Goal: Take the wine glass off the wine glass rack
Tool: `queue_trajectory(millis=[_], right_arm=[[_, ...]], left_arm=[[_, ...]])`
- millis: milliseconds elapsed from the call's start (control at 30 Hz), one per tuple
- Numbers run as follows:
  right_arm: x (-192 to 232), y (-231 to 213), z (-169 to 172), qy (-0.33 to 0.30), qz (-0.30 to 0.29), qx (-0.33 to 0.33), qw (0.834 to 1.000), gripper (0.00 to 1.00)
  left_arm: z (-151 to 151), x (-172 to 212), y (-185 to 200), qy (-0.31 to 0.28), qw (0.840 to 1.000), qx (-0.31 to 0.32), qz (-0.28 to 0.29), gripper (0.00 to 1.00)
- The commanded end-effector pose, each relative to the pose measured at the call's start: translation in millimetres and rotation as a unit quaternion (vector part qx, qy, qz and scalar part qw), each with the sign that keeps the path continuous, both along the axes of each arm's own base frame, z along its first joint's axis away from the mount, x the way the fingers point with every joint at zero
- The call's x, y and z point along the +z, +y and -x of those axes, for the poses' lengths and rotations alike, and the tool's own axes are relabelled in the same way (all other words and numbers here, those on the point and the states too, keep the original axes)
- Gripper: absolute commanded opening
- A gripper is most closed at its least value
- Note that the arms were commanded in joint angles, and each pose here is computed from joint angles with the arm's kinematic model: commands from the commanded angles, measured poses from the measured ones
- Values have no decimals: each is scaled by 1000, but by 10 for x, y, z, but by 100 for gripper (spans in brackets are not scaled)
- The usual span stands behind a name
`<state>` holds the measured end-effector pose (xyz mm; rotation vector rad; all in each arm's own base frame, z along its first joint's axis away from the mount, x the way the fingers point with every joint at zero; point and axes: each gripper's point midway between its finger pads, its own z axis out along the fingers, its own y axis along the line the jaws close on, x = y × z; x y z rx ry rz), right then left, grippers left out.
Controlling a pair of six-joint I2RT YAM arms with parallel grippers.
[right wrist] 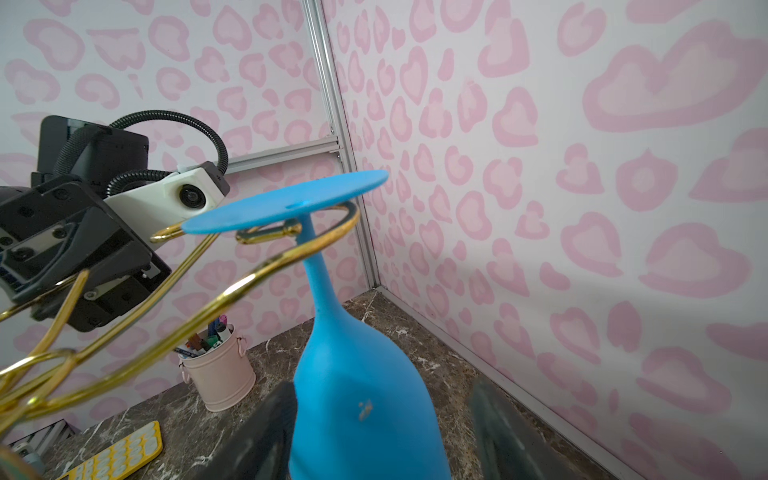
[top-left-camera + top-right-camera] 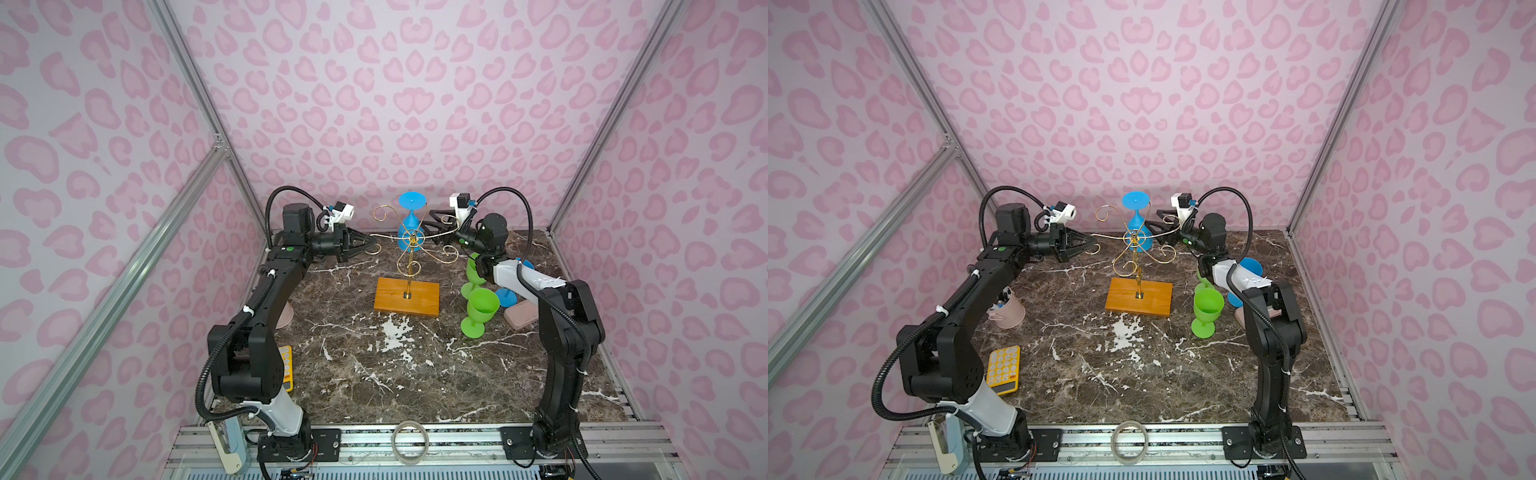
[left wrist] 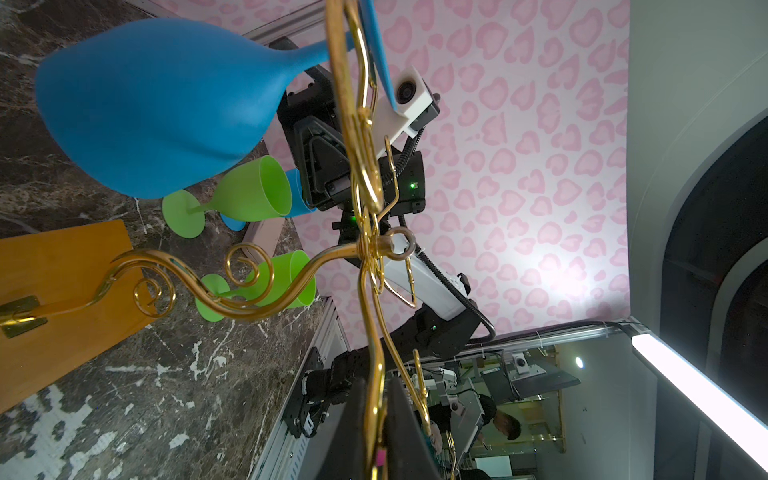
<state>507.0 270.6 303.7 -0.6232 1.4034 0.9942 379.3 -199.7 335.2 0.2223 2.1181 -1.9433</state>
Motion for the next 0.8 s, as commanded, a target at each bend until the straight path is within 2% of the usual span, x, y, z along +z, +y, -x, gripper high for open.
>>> queue_trajectory(millis=[0,500,767], right_arm=[[16,-36,-13,-12,0,-10,1000,68],[126,21,-19,-12,-24,-3,1000,69],[92,54,-12,-5,-27,3,1000,68]], left_arm=[[-44,-259,-23,33,999,17,-21,4],[41,-329,19,44,998,38,-34,4],[9,-525,122,74,993,70,-52,3]])
